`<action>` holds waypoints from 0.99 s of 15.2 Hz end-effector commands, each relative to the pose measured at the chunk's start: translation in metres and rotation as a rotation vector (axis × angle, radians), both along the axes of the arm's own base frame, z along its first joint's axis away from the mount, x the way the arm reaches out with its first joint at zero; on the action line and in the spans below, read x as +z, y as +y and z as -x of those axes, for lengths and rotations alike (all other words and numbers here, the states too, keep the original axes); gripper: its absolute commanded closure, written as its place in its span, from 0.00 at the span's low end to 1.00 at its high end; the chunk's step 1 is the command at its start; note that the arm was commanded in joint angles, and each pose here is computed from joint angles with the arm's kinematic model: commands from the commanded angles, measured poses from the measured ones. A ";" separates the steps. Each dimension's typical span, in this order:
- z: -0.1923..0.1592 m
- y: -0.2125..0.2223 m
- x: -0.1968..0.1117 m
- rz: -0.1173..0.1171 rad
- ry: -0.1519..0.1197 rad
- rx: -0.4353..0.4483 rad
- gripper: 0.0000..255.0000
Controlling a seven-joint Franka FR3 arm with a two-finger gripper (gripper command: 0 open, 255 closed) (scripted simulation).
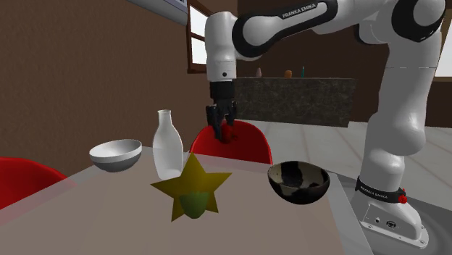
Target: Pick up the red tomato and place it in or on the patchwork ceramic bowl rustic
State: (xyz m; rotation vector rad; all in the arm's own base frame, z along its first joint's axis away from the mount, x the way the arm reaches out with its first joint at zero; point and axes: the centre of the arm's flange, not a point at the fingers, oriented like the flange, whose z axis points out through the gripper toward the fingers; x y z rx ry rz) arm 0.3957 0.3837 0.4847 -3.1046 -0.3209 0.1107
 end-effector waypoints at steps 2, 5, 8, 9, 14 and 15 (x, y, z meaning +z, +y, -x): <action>0.035 -0.021 -0.002 0.000 0.000 -0.002 1.00; 0.070 -0.039 -0.003 0.000 0.000 -0.002 1.00; 0.105 -0.057 -0.004 0.000 0.000 -0.002 1.00; 0.117 -0.063 -0.005 0.000 0.000 -0.002 1.00; 0.176 -0.093 -0.007 0.000 0.000 -0.002 1.00; 0.188 -0.099 -0.007 0.000 0.000 -0.002 1.00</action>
